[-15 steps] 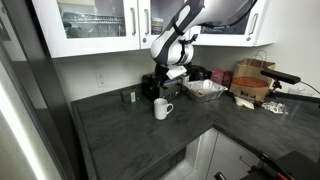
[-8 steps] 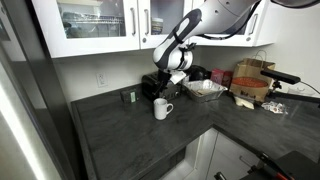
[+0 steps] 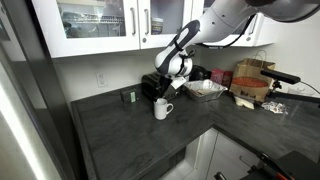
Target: Remove the marker from the mug cup and place it on the table
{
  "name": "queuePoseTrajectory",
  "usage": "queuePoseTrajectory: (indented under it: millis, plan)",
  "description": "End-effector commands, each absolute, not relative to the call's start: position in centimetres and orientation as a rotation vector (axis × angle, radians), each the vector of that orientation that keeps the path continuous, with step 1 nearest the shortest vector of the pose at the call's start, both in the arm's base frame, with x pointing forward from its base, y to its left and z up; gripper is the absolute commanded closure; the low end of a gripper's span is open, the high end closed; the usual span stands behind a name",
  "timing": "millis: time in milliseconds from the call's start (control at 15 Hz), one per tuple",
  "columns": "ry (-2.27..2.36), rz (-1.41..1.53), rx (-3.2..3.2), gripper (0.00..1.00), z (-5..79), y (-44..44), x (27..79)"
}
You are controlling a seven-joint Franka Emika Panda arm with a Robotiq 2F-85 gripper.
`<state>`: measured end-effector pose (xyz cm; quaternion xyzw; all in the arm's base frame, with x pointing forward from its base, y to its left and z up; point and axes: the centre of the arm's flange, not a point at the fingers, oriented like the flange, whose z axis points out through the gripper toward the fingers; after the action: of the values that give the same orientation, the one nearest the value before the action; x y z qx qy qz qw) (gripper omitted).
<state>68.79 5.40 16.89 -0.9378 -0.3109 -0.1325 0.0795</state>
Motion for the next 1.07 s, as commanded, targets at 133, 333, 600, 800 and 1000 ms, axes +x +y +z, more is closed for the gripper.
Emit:
queuePoseTrajectory:
  millis: [133, 333, 600, 800, 1000]
  plan:
    - [-0.934, -0.387, -2.759, 0.35, 16.4, 3.7, 71.0]
    - [-0.936, -0.36, -2.742, 0.37, 15.8, 3.8, 71.3]
    - [-0.934, -0.323, -2.729, 0.55, 14.8, 4.0, 71.3]
    - [-0.924, -0.315, -2.723, 0.55, 14.2, 4.1, 71.8]
    - [-0.914, -0.298, -2.723, 0.52, 13.4, 4.0, 72.0]
